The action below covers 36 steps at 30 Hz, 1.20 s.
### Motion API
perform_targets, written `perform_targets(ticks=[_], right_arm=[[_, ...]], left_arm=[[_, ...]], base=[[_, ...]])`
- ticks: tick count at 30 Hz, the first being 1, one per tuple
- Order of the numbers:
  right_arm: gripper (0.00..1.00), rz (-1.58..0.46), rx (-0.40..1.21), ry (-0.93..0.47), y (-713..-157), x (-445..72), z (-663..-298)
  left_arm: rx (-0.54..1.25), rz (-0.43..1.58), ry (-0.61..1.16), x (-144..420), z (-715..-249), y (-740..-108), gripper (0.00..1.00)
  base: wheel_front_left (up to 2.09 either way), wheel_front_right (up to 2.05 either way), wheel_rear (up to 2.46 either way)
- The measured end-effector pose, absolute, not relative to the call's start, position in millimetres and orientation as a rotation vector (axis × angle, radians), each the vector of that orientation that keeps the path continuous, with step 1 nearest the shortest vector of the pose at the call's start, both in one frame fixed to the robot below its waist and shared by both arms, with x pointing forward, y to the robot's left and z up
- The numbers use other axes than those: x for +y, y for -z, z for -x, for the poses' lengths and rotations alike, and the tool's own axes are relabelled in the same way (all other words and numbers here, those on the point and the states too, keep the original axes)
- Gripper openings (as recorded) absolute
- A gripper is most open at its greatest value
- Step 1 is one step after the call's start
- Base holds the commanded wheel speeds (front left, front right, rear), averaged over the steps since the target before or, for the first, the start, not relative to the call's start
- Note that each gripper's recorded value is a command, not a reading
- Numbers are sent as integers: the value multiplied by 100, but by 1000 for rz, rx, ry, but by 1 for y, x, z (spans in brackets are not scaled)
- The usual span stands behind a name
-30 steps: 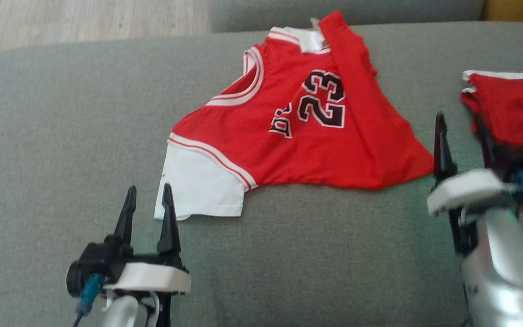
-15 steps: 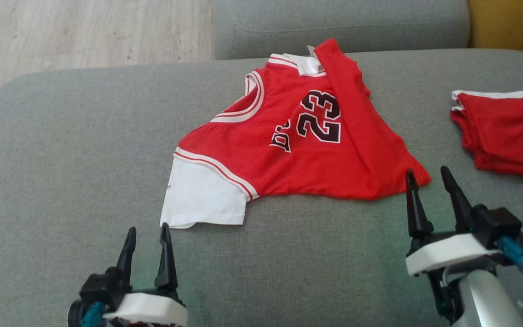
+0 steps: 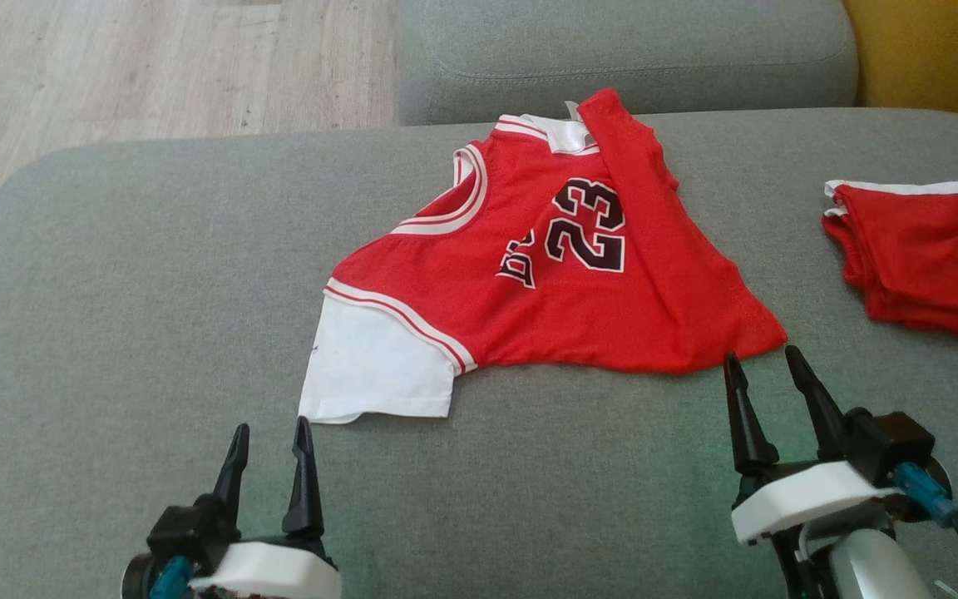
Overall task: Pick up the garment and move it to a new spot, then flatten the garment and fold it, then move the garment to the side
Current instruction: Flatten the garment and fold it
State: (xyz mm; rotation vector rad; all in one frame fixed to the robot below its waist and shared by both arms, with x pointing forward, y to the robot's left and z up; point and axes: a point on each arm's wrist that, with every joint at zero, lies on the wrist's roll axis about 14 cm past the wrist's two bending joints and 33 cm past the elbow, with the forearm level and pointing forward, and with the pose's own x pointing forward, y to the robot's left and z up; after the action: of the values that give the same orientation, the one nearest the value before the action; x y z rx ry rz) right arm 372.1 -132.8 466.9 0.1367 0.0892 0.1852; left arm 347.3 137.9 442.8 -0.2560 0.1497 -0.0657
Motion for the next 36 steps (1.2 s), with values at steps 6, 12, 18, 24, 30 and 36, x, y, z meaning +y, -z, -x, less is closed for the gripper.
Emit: perform_targets(ticks=[6,12,18,24,30,36], right_arm=[[100,-135,80,-186,-470,-133,-372],[100,-135,88,-180,-469,-135,-371],[100,-130,107,-170,-462,-138,-370],[100,-131,131,-162,-456,-140,-374],[100,-131,150,-151,-450,-144,-378],[100,-124,153,-124,-448,-153,-385]], left_arm=[[148,250,74,137,-346,-444,100],[152,247,79,135,-346,-443,100],[193,241,87,133,-347,-435,100],[378,217,110,133,-356,-405,100],[442,197,105,132,-384,-399,100],[573,173,82,131,-386,-369,100]], base=[[0,0,0],[0,0,0],[0,0,0],[0,0,0],[0,0,0],[0,0,0]])
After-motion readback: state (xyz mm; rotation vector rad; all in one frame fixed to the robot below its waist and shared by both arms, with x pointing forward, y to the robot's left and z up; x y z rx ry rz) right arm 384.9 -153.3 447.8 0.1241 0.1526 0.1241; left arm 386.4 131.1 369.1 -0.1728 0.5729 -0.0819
